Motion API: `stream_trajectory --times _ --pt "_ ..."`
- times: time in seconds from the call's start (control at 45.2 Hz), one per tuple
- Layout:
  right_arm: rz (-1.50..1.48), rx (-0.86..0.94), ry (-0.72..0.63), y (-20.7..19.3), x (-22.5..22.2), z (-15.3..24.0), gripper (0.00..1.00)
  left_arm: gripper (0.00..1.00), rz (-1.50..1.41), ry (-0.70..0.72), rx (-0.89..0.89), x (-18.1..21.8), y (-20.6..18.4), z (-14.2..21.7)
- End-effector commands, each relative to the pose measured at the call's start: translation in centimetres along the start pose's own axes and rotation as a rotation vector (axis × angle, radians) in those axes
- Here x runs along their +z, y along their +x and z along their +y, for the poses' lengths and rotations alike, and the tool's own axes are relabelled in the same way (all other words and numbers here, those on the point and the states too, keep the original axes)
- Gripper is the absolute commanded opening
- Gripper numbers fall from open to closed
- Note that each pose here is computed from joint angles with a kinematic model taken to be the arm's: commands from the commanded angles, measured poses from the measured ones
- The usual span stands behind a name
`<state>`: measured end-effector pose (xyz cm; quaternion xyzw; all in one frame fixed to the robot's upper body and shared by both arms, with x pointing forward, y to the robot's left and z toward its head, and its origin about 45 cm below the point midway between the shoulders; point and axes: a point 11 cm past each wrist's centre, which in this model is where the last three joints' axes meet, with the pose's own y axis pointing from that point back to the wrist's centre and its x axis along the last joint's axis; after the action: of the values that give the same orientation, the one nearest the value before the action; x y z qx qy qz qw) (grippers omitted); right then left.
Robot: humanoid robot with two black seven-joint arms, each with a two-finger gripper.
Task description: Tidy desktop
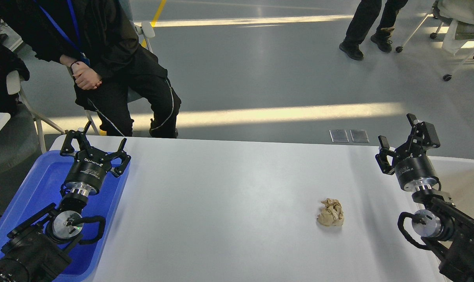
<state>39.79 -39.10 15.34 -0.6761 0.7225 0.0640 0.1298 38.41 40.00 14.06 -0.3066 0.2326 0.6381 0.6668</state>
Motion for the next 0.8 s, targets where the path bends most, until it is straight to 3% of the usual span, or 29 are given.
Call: stream_trajectory --times 0.0,0.774 --pt "0.000 -0.004 0.001 -0.17 -0.03 -0.06 1.00 1.00 -0.002 0.004 -0.004 -0.03 -0.10 -0.10" --pt "-0.002 -0.003 -0.001 0.33 -0.03 0.31 1.00 1.00 -0.001 0.000 -0.003 0.02 -0.10 -0.10"
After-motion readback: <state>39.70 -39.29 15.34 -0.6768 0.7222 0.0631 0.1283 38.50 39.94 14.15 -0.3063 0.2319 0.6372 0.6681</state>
